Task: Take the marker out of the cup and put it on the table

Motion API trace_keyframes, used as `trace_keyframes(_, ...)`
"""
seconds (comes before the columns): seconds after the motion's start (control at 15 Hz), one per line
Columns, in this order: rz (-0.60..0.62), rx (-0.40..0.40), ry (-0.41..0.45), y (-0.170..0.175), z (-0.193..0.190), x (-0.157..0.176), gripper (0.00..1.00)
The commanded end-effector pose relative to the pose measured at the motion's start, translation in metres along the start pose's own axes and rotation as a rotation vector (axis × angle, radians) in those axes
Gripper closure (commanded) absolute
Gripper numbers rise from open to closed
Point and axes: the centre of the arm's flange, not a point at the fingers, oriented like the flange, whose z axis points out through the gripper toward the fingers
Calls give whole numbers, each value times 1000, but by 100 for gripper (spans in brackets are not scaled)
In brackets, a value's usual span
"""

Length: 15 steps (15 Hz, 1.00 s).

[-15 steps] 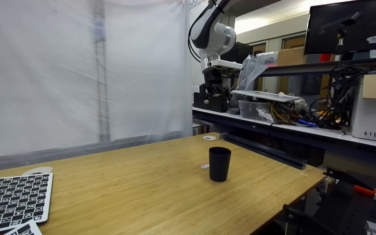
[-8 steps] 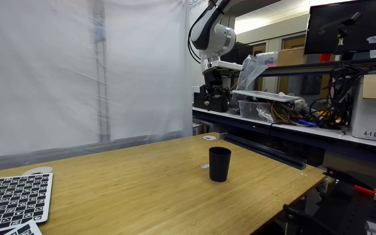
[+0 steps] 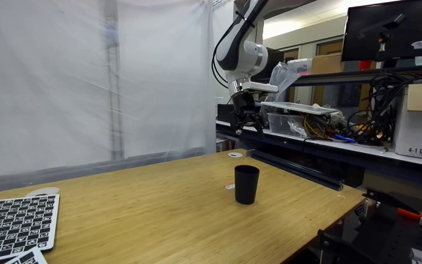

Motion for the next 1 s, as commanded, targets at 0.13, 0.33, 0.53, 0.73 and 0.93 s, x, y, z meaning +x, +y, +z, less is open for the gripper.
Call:
trace_keyframes(0.13,-23,4,-20,2,40,-13,0)
trace_keyframes(0.33,-33,-4,-41,0,53,-11,0)
trace_keyframes(0.53,-42,-27,-43,-5,50,-8,0)
trace_keyframes(0.73,-64,-48,-48,-11,49,-4,0)
trace_keyframes(0.93,-83,-62,-56,-15,50,-1,0)
